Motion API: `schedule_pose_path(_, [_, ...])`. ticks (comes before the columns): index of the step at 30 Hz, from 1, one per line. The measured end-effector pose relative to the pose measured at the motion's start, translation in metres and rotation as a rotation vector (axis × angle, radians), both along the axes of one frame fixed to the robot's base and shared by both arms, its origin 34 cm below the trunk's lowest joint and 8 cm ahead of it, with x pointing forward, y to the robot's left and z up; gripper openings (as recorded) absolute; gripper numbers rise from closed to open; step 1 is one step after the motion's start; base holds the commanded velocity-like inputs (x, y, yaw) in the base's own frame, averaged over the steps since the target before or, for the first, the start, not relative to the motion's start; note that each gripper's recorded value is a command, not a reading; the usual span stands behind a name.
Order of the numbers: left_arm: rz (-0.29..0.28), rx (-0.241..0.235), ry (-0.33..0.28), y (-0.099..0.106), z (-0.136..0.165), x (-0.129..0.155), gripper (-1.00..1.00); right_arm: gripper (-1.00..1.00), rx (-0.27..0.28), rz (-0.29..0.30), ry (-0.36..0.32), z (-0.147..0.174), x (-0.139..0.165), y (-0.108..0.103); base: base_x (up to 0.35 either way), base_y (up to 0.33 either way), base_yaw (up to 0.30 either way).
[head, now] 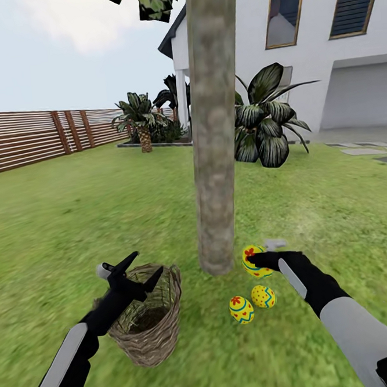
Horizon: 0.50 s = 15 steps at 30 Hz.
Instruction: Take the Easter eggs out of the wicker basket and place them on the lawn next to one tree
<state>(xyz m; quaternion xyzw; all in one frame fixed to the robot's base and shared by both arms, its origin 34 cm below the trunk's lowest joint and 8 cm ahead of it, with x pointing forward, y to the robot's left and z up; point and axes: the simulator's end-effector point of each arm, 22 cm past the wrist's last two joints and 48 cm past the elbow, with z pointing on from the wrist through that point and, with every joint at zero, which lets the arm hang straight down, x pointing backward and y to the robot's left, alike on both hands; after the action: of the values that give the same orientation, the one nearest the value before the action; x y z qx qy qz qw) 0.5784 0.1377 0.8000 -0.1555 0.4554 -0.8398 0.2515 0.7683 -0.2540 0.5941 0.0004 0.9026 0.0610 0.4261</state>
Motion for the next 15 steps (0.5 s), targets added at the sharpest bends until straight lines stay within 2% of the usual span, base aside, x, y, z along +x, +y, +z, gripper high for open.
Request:
schedule_pose_path(4, [-0.006,0.043,0.046,-0.011,-0.015,0.005,1.00,-1.00,-0.062,-0.068,-0.019,-0.001,0.004,-0.019,0.000,0.000,0.000])
schedule_pose_path(7, [-0.006,0.050,0.059,-0.014,-0.019,0.007,1.00,-1.00,-0.117,-0.136,-0.015,-0.003,0.004,-0.038,0.000,0.000,0.000])
schedule_pose_path(11, [0.000,0.052,0.067,-0.014,-0.023,0.009,1.00,-1.00,-0.131,-0.154,-0.009,-0.007,0.004,-0.043,0.000,0.000,-0.017])
schedule_pose_path(15, [0.001,0.051,0.073,-0.013,-0.025,0.010,1.00,-1.00,-0.131,-0.153,-0.002,-0.011,0.003,-0.042,0.000,0.000,-0.152])
